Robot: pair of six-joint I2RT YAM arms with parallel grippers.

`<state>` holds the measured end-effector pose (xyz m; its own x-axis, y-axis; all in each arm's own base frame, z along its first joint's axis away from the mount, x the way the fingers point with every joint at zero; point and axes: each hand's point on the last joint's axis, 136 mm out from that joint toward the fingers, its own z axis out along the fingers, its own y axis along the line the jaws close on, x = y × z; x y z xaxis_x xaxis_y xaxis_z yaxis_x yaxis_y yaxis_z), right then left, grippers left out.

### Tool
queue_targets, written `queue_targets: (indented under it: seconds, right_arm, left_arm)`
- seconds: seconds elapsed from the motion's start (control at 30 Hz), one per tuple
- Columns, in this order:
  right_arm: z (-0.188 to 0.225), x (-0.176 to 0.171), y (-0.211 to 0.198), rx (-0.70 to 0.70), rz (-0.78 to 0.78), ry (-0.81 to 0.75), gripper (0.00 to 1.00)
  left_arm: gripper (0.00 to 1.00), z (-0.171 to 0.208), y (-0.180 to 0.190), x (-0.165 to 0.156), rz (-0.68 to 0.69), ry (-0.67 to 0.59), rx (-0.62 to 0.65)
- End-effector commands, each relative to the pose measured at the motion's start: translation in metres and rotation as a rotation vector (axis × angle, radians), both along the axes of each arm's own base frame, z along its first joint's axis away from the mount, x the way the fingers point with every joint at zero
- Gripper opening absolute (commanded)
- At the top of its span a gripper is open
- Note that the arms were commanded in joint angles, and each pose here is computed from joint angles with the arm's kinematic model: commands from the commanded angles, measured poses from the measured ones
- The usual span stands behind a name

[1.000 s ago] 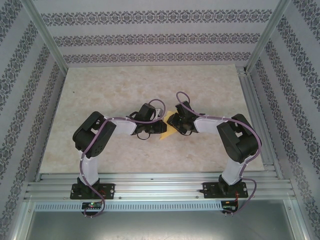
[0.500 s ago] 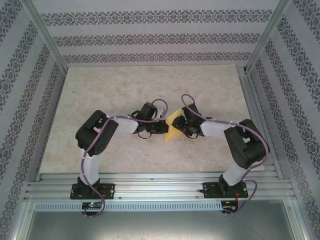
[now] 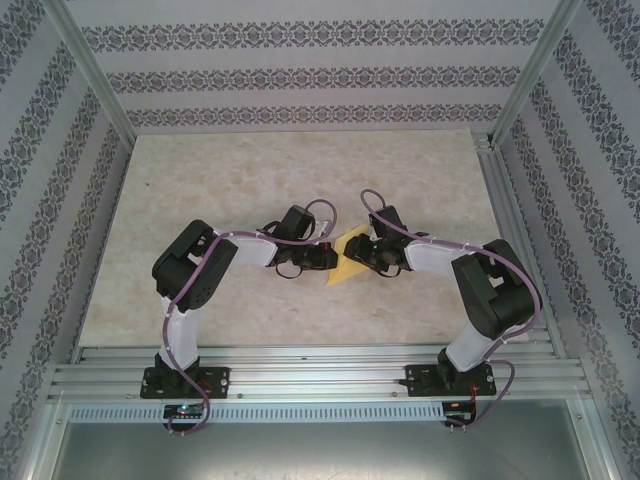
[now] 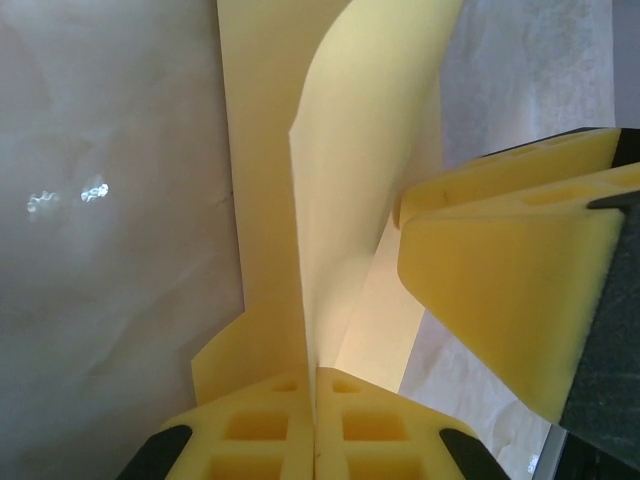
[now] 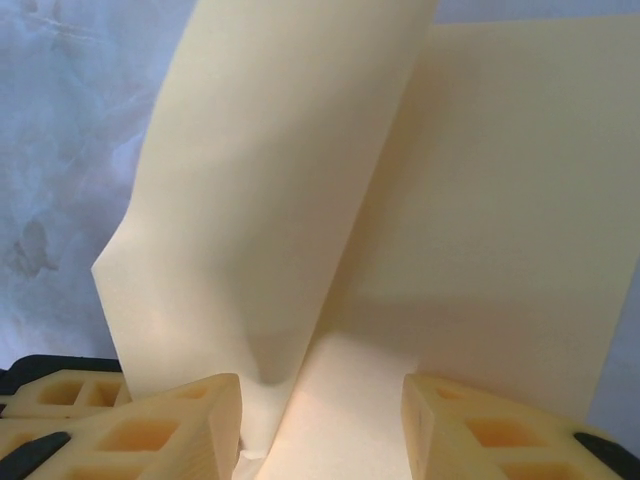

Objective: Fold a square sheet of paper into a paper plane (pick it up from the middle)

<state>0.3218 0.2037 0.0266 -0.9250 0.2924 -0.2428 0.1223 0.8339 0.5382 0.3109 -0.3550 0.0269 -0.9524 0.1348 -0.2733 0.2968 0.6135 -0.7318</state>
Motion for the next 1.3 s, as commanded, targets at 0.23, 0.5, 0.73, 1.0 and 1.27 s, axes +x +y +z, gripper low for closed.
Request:
queue_targets:
  seconds: [0.23,0.5,0.73,1.0,1.27]
  right_arm:
    - [-0.005,0.004,0.01,0.032,0.037,-0.003,0.49]
    - [-0.018,-0.002,0.002,0.01,0.003,0.022,0.48]
    - [-0.025,-0.004,-0.002,-0.001,-0.026,0.039,0.45]
    - [-0.038,-0.01,-0.014,-0.076,-0.06,0.085,0.42]
    - [-0.05,-0.016,-0.026,-0.145,-0.104,0.131,0.4]
  left_arm:
    - [0.13,0.005,-0.015,-0.007,-0.083,-0.01,-0.028]
    - [0.21,0.001,-0.023,-0.014,-0.117,0.0,-0.03]
    - [0.16,-0.002,-0.023,-0.015,-0.116,0.004,-0.021]
    - [0.14,-0.002,-0.027,-0.015,-0.123,0.008,-0.036]
    - [0.18,0.002,-0.025,-0.014,-0.113,-0.003,-0.026]
